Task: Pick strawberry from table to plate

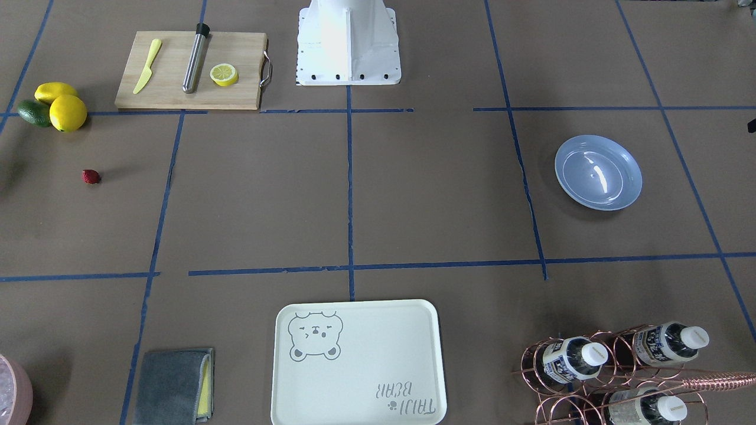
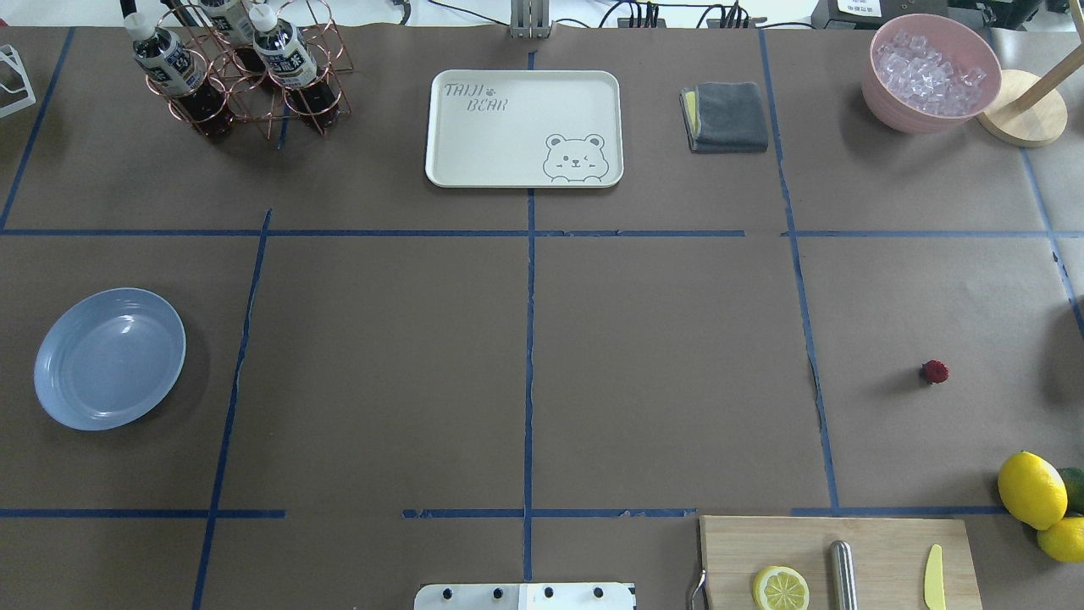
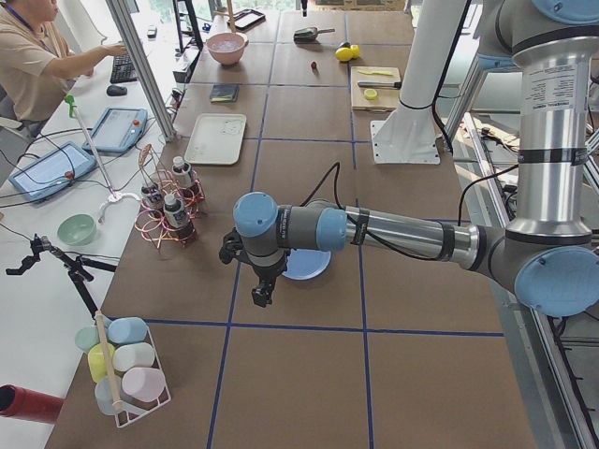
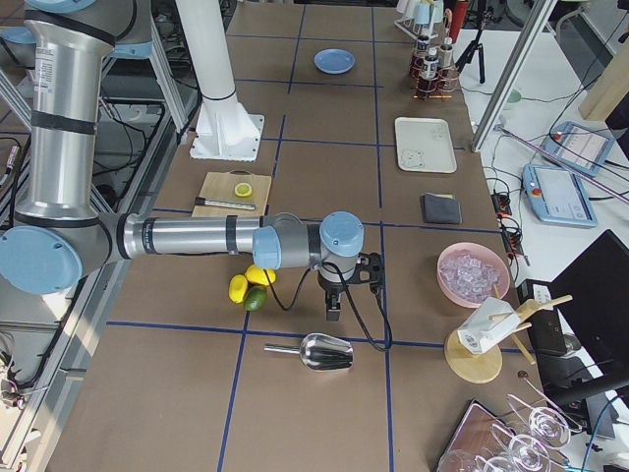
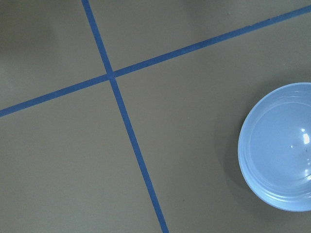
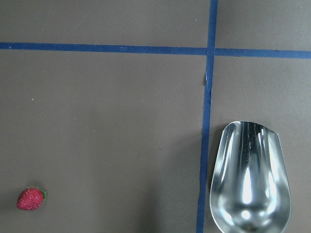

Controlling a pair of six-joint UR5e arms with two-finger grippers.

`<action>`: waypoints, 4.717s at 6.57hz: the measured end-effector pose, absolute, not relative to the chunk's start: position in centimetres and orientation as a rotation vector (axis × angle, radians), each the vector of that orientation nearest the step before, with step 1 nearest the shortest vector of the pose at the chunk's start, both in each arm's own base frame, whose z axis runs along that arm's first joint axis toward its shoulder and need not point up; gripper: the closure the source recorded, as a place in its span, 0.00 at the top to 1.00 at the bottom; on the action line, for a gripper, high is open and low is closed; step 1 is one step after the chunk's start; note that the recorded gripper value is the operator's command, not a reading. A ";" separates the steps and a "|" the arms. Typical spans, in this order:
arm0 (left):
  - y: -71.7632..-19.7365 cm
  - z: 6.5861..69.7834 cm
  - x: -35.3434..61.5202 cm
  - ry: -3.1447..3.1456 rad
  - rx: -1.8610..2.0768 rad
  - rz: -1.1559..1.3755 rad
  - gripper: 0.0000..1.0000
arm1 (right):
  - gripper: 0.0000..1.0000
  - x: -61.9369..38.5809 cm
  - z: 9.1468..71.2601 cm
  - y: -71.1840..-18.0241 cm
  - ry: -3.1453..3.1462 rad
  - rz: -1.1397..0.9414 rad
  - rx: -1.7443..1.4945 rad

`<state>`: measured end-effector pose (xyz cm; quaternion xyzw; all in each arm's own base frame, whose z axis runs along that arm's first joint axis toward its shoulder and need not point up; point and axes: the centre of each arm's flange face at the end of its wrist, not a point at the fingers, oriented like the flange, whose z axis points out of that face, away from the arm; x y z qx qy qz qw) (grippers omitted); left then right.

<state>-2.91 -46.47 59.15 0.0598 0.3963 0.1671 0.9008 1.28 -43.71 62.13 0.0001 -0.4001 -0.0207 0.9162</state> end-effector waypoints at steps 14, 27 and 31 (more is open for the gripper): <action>-46.8 65.5 10.8 0.887 0.102 0.316 0.99 | 1.00 1.2 62.2 -43.7 -0.827 -0.046 0.003; -47.1 44.2 33.3 1.193 -0.076 0.166 0.00 | 1.00 1.0 62.2 -43.6 -0.853 -0.055 0.000; -41.0 29.6 54.2 1.230 -0.186 0.033 0.00 | 1.00 0.9 62.3 -43.3 -0.858 -0.058 -0.002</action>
